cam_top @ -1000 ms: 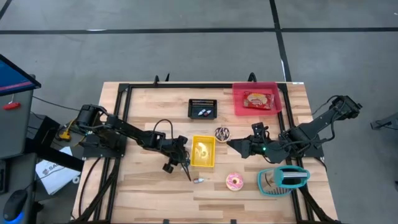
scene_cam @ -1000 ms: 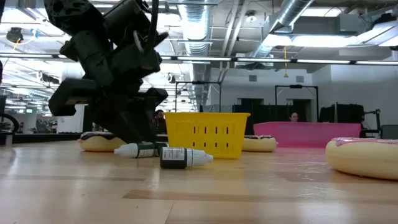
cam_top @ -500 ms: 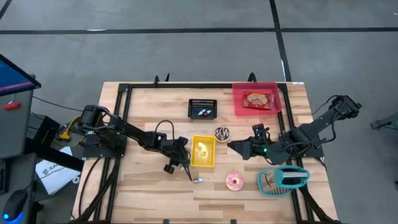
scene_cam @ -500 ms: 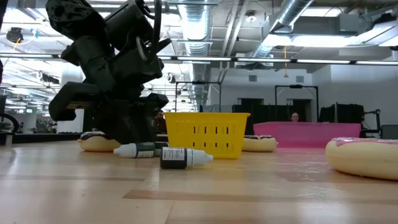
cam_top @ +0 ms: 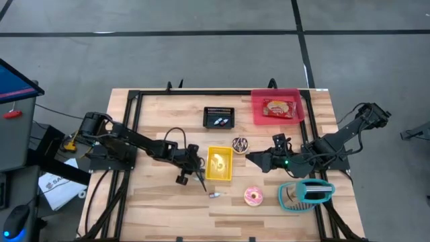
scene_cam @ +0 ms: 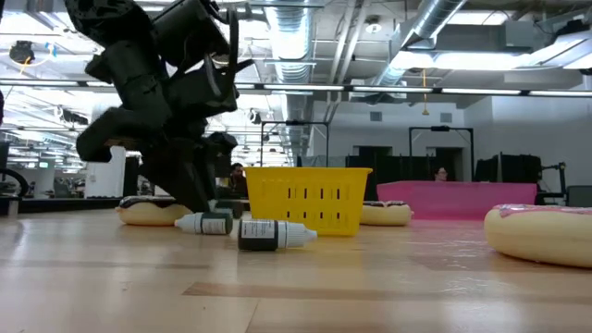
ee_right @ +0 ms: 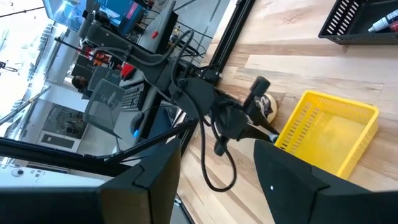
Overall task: Pick & Place Food Item
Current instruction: Put the blue food coloring bottle into the black bin, then put the green food coloring bottle into the black bin
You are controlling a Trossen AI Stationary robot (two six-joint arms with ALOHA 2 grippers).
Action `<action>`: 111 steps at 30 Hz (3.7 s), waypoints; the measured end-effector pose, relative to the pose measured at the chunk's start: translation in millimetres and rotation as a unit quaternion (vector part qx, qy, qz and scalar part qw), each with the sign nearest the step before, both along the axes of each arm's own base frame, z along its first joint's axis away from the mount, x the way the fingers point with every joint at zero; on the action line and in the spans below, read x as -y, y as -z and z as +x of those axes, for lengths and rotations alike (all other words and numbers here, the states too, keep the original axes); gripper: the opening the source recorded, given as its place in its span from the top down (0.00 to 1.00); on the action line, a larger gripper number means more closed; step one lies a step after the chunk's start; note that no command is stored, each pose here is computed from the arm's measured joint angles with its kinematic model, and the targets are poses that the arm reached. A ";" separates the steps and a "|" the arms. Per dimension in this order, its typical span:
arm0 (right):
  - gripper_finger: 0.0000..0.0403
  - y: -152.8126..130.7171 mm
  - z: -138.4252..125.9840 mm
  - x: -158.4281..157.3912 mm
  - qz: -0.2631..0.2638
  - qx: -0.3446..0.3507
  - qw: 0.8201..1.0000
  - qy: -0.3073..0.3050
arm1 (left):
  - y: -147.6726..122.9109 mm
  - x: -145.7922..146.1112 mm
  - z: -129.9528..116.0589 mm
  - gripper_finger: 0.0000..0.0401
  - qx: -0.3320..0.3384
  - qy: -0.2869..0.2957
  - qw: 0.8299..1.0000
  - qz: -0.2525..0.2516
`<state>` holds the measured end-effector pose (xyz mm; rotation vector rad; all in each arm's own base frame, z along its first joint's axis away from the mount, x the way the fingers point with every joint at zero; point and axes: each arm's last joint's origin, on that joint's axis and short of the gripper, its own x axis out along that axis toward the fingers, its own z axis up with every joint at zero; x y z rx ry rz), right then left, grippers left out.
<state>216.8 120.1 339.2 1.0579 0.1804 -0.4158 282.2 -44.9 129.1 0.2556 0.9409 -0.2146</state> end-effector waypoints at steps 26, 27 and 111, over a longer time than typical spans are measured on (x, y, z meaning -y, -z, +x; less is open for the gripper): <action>0.51 -0.1 5.3 12.8 -0.029 -0.002 0.999 0.041 | -67.4 -150.5 26.0 0.88 0.122 -0.224 0.967 -0.012; 0.51 0.1 5.9 14.3 -0.030 -0.003 0.999 0.045 | -64.6 -158.4 31.1 0.88 0.118 -0.224 0.967 -0.012; 0.51 0.7 7.3 13.8 -0.042 -0.018 0.999 0.006 | -0.9 53.2 -25.7 0.66 0.046 -0.099 0.992 -0.069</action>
